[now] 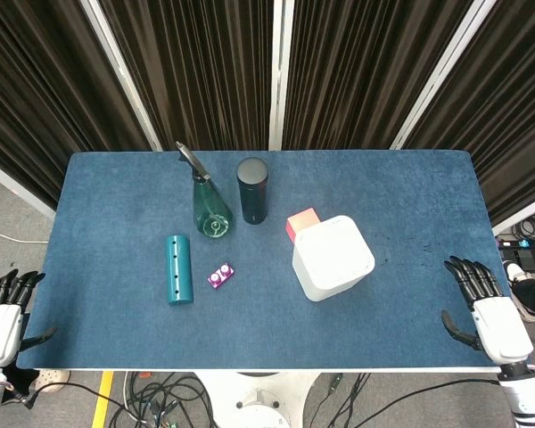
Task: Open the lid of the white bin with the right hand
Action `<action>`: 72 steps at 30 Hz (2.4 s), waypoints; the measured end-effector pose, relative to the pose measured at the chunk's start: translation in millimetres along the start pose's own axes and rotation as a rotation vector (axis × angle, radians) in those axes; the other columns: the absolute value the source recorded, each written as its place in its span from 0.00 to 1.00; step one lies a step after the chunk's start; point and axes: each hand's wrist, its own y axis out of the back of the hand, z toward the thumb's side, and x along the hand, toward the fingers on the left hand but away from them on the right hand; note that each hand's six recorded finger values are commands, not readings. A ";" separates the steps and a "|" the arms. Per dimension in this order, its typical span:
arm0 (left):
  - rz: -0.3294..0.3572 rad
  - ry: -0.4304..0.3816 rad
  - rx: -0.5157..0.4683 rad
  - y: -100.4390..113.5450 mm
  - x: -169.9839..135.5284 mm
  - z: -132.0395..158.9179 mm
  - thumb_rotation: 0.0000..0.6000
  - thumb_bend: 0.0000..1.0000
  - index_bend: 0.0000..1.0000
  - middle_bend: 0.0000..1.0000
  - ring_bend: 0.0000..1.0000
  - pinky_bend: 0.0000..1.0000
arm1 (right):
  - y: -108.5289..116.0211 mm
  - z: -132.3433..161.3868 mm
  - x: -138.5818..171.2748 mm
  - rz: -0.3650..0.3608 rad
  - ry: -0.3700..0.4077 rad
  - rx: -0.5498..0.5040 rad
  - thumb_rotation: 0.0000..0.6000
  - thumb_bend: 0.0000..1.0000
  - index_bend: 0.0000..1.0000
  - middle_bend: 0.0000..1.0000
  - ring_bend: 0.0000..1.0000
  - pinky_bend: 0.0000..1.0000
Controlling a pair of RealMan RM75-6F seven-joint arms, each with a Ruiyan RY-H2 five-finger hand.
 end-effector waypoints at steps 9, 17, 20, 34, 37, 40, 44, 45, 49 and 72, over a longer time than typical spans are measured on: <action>-0.003 0.001 0.000 -1.9 2.2 0.7 1.00 0.09 0.16 0.13 0.04 0.11 | 0.1 1.5 -2.3 0.003 0.004 0.004 1.00 0.34 0.00 0.03 0.00 0.00; 0.006 -0.016 0.003 2.1 2.6 3.8 1.00 0.09 0.16 0.13 0.04 0.11 | 5.7 20.2 -13.5 0.018 0.101 0.013 1.00 0.34 0.00 0.03 0.00 0.00; 0.013 -0.016 0.002 4.7 0.9 3.6 1.00 0.09 0.16 0.13 0.04 0.11 | 9.5 38.0 -26.9 0.037 0.180 0.018 1.00 0.34 0.00 0.05 0.00 0.00; -0.011 -0.003 -0.008 -1.8 -1.4 -1.2 1.00 0.09 0.16 0.13 0.04 0.11 | -22.3 99.2 -92.7 0.228 0.351 0.092 1.00 0.33 0.23 0.23 0.00 0.00; -0.018 0.001 -0.012 -4.7 -1.3 -2.6 1.00 0.09 0.16 0.13 0.04 0.11 | -29.7 101.7 -96.8 0.246 0.346 0.092 1.00 0.33 0.27 0.25 0.00 0.00; -0.021 0.004 -0.016 -6.9 -1.0 -3.6 1.00 0.09 0.16 0.13 0.04 0.11 | -35.7 102.0 -99.5 0.265 0.340 0.100 1.00 0.33 0.29 0.28 0.00 0.00; -0.024 0.004 -0.020 -8.9 -1.1 -4.3 1.00 0.09 0.16 0.13 0.04 0.11 | -45.3 102.4 -101.6 0.298 0.333 0.111 1.00 0.33 0.33 0.32 0.00 0.00; -0.024 0.005 -0.021 -9.2 -1.2 -4.7 1.00 0.09 0.16 0.13 0.04 0.11 | -47.6 102.3 -101.8 0.306 0.332 0.113 1.00 0.33 0.33 0.32 0.00 0.00; -0.027 0.006 -0.023 -10.9 -1.5 -5.8 1.00 0.09 0.16 0.13 0.04 0.11 | -57.0 102.9 -102.8 0.334 0.326 0.120 1.00 0.33 0.33 0.33 0.00 0.00; -0.012 -0.002 -0.026 -7.7 -1.1 -5.3 1.00 0.09 0.16 0.13 0.04 0.11 | 6.1 52.9 -71.1 0.005 0.172 0.069 1.00 0.33 0.00 0.01 0.00 0.00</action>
